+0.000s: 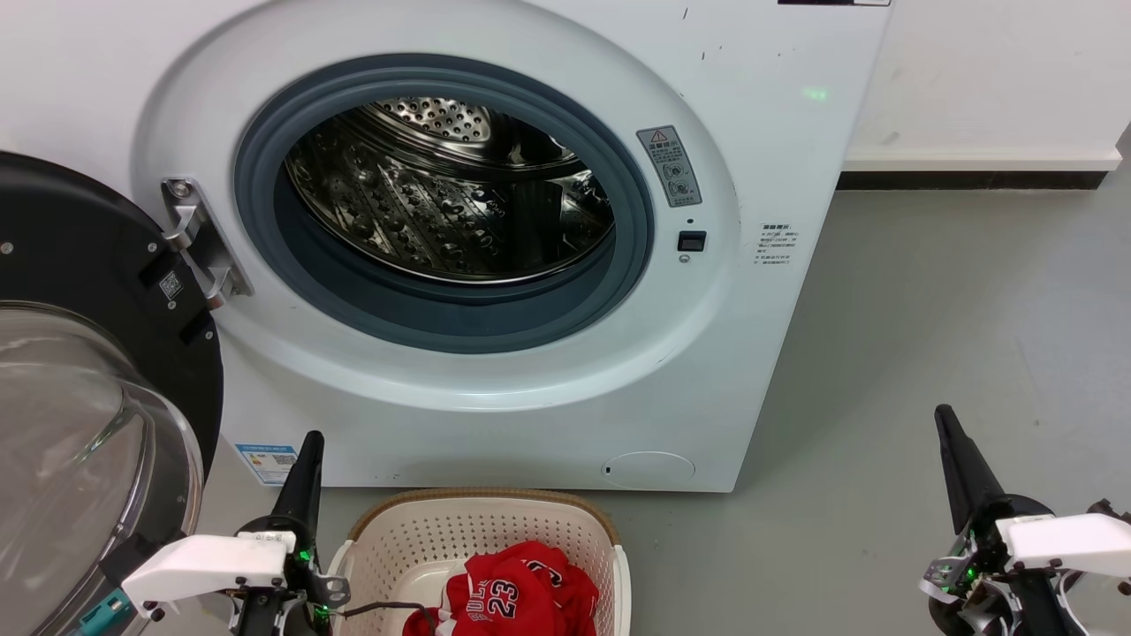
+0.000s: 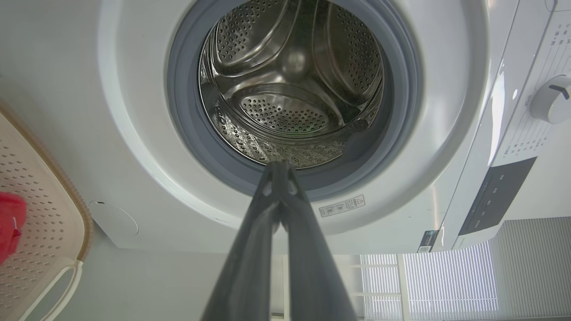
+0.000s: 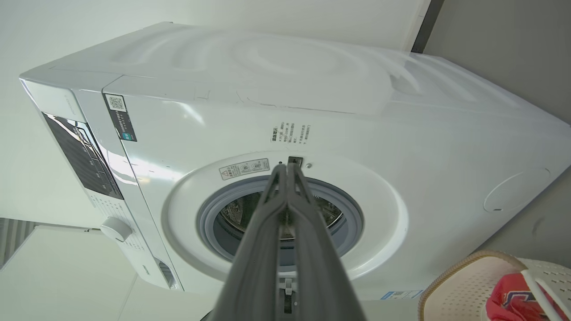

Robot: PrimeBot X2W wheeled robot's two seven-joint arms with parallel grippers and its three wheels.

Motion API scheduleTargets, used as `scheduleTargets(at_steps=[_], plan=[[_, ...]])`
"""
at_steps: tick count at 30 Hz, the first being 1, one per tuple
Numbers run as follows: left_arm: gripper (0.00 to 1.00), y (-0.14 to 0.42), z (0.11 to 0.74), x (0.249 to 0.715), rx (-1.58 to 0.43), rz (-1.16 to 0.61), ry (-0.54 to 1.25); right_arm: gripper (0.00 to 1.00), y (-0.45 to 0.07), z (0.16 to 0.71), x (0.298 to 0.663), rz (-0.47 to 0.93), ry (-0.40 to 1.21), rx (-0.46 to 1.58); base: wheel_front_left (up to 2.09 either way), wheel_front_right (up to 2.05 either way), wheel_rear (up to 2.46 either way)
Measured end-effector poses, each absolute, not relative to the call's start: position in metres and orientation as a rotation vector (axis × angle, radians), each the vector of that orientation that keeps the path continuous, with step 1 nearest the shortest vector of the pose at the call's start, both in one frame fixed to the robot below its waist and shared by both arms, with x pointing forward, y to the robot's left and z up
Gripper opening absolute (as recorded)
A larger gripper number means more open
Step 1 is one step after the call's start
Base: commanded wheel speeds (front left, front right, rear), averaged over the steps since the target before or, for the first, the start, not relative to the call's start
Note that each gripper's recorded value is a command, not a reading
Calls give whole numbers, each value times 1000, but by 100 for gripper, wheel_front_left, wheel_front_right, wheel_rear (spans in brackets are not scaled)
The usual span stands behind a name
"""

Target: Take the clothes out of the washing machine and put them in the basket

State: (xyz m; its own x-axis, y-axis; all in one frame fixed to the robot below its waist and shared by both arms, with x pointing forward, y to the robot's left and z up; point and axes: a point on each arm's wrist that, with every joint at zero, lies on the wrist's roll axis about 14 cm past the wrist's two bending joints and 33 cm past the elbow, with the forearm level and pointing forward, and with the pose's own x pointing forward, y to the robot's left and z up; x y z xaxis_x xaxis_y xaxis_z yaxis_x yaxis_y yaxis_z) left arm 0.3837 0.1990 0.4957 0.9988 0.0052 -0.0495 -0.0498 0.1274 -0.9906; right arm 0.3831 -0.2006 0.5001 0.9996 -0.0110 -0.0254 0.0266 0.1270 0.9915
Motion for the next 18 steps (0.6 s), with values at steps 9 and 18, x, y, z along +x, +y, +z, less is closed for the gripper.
scheduleTargets(at_steps=[9,18], plan=[[0,199,499,385,-1510,24,26,0,-200,501,385,-20,13,1510,0,0,0],[0,200,505,388,-1571,7,7,0,-200,504,387,-9,6,1572,0,0,0]])
